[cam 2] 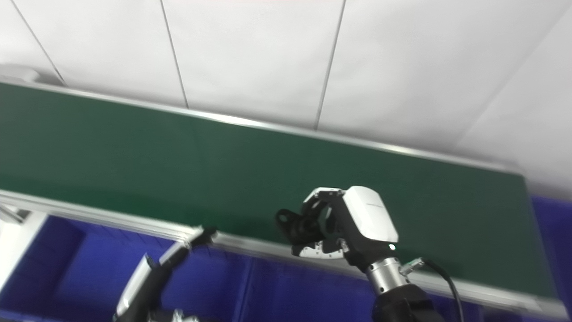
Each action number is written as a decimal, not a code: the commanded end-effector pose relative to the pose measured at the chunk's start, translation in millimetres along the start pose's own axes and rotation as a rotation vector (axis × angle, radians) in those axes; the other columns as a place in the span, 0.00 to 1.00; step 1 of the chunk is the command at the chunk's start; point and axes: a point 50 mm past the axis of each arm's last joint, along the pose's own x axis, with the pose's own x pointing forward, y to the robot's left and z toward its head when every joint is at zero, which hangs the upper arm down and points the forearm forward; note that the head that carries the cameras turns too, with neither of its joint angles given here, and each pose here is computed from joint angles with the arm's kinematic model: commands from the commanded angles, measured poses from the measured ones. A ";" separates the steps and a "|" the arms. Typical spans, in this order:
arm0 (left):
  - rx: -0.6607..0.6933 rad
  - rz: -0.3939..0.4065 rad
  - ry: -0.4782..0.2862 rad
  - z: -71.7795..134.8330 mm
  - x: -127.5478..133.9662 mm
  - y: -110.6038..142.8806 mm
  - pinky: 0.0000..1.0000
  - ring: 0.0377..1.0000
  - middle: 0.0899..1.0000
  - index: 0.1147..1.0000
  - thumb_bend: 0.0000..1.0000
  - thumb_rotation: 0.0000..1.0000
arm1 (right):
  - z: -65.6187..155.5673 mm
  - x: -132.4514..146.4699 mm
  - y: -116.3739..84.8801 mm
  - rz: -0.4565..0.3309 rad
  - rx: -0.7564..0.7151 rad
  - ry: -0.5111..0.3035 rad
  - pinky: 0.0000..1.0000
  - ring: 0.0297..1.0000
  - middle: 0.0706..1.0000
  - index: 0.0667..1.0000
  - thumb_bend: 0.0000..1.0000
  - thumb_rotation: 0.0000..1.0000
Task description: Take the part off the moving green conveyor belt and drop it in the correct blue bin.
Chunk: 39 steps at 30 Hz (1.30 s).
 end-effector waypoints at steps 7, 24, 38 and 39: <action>-0.031 -0.026 -0.042 7.5 24.0 19.8 0.79 0.86 0.88 0.88 0.75 0.31 | -8.6 -34.7 14.2 0.014 0.023 0.053 0.19 0.24 0.43 0.45 0.53 0.00; -0.043 -0.059 0.006 2.6 26.6 26.7 0.79 0.86 0.89 0.90 0.76 0.31 | -68.4 -14.0 75.5 0.239 -0.062 0.214 0.28 0.33 0.36 0.48 0.52 0.00; -0.046 -0.025 0.019 10.1 17.2 28.3 0.77 0.85 0.88 0.89 0.76 0.31 | -51.9 -15.8 92.3 0.438 -0.153 0.292 0.21 0.27 0.44 0.46 0.53 0.01; -0.046 -0.025 0.020 10.1 17.1 28.6 0.77 0.85 0.88 0.89 0.76 0.31 | -48.8 -17.8 89.5 0.479 -0.149 0.305 0.23 0.30 0.41 0.65 0.59 0.29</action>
